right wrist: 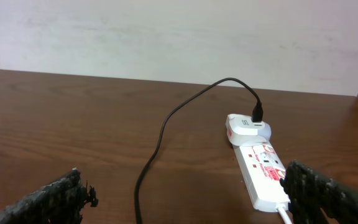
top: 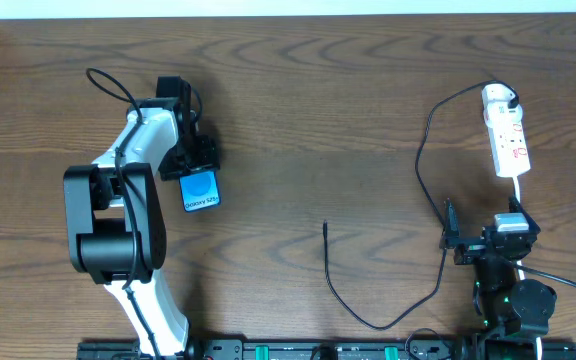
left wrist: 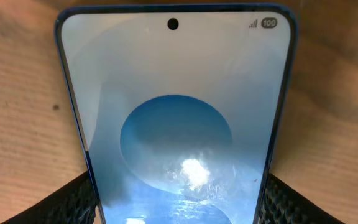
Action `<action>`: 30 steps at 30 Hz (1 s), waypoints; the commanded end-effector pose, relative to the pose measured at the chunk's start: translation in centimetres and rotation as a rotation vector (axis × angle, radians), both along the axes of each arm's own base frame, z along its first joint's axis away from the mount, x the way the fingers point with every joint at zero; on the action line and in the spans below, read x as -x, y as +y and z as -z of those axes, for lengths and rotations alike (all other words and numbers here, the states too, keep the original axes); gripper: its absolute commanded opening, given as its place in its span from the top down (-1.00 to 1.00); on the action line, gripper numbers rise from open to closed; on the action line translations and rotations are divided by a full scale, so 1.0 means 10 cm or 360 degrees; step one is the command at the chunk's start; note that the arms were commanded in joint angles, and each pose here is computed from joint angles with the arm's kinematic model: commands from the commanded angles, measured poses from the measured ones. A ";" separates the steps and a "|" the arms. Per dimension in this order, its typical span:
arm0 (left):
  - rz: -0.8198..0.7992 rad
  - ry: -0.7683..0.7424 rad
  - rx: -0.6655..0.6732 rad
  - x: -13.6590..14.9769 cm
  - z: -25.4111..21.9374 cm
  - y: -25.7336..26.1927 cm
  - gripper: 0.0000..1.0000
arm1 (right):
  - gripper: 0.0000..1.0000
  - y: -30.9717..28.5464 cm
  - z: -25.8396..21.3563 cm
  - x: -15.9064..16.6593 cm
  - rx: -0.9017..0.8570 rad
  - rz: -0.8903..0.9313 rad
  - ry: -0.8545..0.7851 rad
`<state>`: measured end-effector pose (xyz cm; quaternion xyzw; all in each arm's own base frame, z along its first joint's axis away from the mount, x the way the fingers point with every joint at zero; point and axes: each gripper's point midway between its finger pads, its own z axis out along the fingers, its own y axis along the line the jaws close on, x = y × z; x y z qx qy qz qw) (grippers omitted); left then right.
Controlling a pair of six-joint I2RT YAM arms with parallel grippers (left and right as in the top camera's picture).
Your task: Plug charger to phone and switch on socket
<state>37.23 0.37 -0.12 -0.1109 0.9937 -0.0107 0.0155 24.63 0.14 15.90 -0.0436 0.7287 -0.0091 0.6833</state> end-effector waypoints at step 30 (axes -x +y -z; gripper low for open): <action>0.0005 -0.0187 0.0022 -0.10 -0.57 -0.02 0.85 | -0.99 -0.01 0.00 0.00 0.0015 0.0009 0.0001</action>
